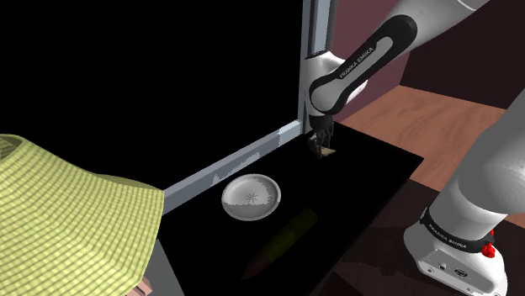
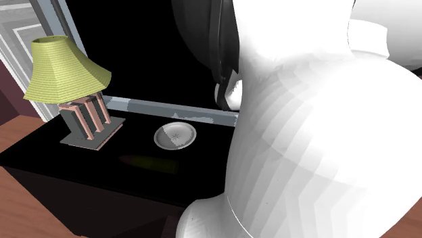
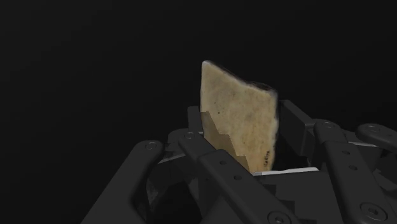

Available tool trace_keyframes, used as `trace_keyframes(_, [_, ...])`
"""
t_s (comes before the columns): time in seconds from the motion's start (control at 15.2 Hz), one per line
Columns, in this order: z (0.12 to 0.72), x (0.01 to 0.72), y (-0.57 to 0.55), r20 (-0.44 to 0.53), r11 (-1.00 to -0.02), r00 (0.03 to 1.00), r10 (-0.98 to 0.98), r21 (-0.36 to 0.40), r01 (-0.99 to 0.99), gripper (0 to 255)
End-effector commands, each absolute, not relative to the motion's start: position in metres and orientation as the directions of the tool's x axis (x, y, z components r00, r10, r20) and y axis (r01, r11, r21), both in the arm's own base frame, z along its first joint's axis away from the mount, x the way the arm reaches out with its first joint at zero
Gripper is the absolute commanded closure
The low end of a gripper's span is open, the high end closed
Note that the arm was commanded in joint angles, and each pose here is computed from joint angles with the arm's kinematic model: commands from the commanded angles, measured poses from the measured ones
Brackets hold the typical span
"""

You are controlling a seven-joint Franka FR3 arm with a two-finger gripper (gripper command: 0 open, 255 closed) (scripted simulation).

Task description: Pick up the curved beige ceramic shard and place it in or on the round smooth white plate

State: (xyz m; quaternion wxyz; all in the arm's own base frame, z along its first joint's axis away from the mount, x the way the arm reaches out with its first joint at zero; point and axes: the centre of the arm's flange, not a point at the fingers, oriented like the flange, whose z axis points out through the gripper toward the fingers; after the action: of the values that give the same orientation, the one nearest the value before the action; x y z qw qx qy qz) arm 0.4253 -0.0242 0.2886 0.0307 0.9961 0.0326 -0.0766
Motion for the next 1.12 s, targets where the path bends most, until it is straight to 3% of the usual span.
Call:
trace_keyframes(0.0, [0.297, 0.425, -0.025, -0.156, -0.996, 0.986, 0.06, 0.056, 0.069, 255])
trace_keyframes(1.06, [0.372, 0.427, -0.011, -0.156, -0.996, 0.986, 0.06, 0.056, 0.069, 255])
